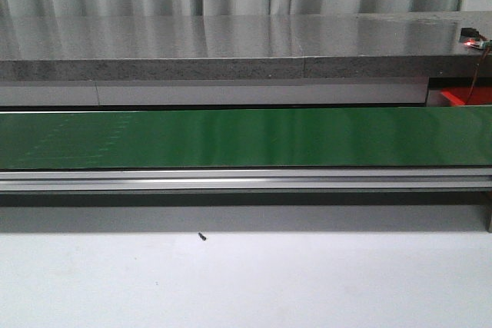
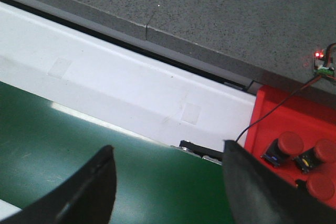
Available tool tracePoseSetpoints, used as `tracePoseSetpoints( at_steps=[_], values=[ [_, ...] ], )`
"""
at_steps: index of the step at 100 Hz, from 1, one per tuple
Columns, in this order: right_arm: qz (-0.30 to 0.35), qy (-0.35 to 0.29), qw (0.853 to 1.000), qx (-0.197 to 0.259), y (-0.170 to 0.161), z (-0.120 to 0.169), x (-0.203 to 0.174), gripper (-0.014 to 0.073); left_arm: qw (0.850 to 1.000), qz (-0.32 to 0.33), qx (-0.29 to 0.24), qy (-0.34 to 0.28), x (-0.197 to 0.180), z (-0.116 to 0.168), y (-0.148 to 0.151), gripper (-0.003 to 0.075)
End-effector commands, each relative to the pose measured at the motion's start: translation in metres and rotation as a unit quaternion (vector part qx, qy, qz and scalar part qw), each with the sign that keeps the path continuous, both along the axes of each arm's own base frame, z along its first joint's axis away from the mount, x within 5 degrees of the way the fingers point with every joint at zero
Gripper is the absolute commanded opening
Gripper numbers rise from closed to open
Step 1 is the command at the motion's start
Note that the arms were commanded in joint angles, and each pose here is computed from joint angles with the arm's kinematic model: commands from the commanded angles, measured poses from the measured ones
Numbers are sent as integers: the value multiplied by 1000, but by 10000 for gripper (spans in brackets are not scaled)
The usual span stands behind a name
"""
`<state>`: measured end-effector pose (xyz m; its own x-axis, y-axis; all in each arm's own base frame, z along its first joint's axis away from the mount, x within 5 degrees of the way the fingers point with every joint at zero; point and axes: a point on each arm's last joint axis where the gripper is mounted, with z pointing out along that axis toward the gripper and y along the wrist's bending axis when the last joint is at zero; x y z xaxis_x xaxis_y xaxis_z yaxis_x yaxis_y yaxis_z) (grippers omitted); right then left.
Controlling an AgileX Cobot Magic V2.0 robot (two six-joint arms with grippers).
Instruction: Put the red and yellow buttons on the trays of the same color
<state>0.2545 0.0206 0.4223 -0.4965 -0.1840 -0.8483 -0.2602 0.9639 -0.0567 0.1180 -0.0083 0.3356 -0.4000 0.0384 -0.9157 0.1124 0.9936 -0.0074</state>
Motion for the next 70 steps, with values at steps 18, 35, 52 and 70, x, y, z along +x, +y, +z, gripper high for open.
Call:
tracePoseSetpoints(
  at_steps=[18,35,52,70],
  values=[
    [-62,-82,995,19,-10,-38,-53,451,999,5,-10,-47,1,15,0,-20],
    [-85,-62,994,23,-13,-68,-78,448,999,5,-10,-47,1,15,0,-20],
    [-90,-82,992,16,-16,-74,-102,445,999,5,-10,-47,1,15,0,-20],
    [-89,-102,991,18,-16,-70,-119,271,999,5,-10,-47,1,15,0,-20]
  ],
)
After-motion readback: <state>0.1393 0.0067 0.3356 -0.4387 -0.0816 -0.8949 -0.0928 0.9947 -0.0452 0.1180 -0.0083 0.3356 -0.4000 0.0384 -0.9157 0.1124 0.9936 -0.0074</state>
